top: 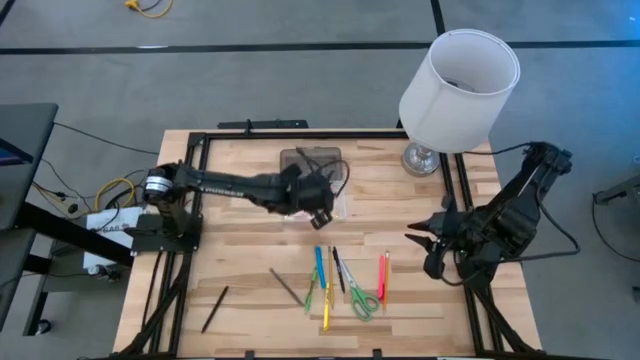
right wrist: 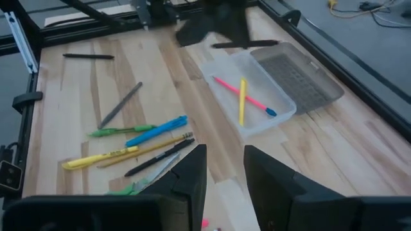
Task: Pick & place school supplies into a supply box
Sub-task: Put the middle black pen into the supply box
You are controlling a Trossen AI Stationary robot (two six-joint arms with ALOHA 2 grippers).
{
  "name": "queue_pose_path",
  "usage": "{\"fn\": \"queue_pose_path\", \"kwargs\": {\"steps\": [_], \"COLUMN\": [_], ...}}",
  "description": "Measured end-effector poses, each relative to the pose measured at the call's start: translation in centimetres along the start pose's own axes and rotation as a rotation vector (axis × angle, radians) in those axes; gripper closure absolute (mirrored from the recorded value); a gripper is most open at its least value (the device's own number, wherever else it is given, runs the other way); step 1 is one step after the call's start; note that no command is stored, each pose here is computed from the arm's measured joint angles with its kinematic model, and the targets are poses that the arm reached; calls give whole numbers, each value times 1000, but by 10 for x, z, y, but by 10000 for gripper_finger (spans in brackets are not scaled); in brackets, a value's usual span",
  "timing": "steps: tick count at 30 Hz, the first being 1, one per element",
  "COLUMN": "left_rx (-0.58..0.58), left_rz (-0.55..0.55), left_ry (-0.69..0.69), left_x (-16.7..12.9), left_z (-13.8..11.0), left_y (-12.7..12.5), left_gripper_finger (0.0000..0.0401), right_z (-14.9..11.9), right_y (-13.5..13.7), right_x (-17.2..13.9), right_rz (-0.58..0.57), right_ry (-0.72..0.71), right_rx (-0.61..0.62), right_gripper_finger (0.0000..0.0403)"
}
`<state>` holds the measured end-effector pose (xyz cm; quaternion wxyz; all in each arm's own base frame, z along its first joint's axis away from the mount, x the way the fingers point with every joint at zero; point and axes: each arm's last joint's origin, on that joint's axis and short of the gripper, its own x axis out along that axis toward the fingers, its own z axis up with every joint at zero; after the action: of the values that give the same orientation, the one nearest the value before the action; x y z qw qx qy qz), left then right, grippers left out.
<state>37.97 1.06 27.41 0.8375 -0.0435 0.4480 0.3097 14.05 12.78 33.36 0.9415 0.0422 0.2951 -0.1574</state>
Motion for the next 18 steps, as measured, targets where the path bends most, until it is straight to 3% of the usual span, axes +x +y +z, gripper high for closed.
{"fn": "queue_pose_path", "kwargs": {"steps": [9,18], "left_rx": [166,226], "left_rz": [-65,-119], "left_ry": [49,143], "left_x": [23,51], "left_z": [9,-19], "left_y": [31,34], "left_gripper_finger": [372,372], "right_z": [-3,-2], "right_y": [15,24], "right_x": [15,34], "right_rz": [-38,-84], "right_ry": [12,14], "right_rx": [88,162], "right_gripper_finger": [306,306]}}
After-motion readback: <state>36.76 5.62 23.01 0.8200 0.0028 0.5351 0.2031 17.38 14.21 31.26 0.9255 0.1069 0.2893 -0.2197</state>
